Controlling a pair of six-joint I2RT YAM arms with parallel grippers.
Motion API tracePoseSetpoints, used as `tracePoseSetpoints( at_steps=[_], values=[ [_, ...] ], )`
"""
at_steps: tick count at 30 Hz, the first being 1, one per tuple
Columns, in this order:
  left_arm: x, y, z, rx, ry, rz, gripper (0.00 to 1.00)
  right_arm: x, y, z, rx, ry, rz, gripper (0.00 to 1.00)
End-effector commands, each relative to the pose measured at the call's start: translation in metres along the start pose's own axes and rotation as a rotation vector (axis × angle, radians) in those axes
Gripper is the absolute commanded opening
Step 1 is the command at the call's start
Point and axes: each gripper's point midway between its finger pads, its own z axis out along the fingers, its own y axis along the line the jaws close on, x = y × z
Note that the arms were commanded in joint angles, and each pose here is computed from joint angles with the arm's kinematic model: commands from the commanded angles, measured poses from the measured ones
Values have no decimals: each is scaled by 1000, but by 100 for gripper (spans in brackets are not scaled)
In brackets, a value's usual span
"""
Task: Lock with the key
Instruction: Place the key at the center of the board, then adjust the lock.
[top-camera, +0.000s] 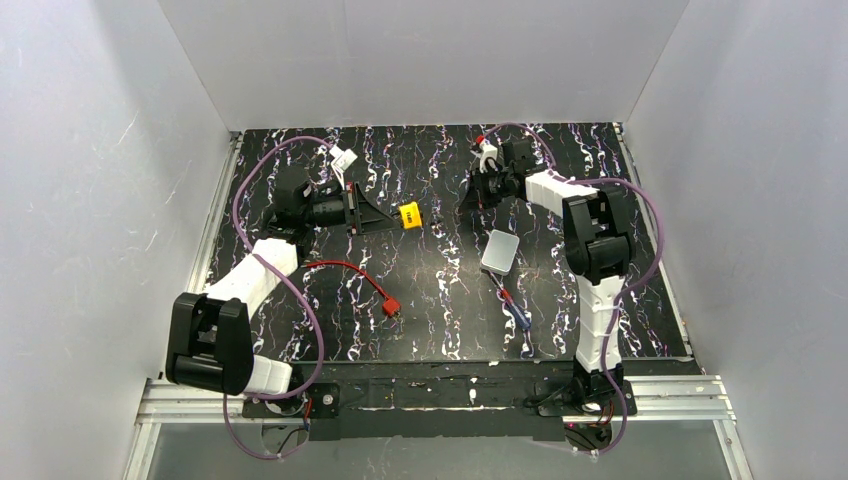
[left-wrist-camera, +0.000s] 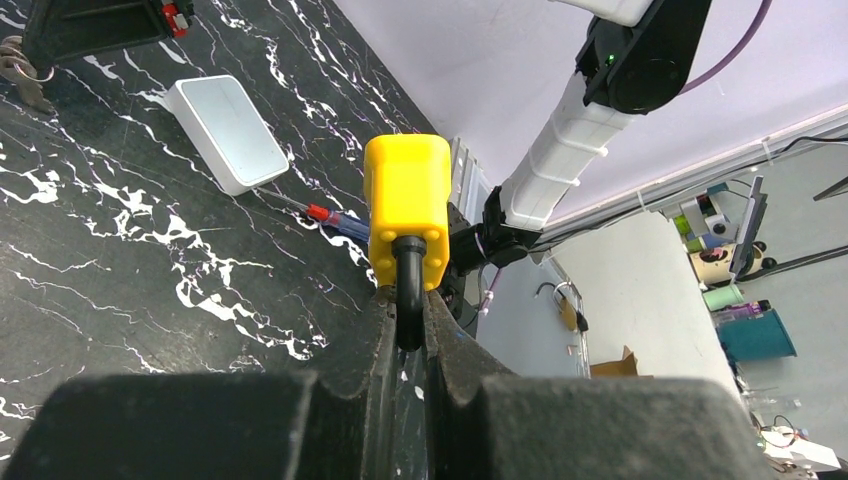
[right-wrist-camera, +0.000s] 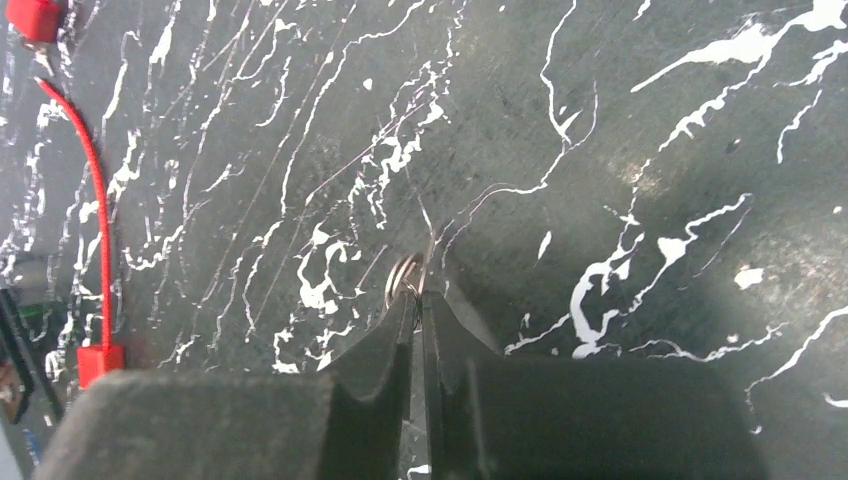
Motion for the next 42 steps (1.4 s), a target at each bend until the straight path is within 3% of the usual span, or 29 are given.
tracePoseSetpoints(
  at_steps=[1,5,7,11,15,25,30,34,42],
  values=[
    [-2,-12,-4,20,-3,69,0,-20,4,5,-19,-28,-51,20],
    [1,-16,-5,34,14,62,0,-20,12,-2,-38,-23,-65,57],
    [3,-19,-6,51,32,54,0,-27,18,-12,-37,-32,-80,69],
    [6,-26,-7,92,69,22,0,-36,37,-41,-73,-39,-162,84],
    [11,-34,-10,115,88,22,0,-13,70,-80,-193,18,-275,97],
    [37,-48,-12,190,172,-18,0,75,124,-171,-297,272,-549,98],
    [49,-63,-8,243,233,-36,0,44,162,-196,-245,121,-779,98],
    [55,-71,-4,266,260,-37,0,55,213,-191,-202,71,-981,98],
    [69,-84,5,316,317,-22,0,51,264,-182,-178,-12,-1122,98]
  ],
)
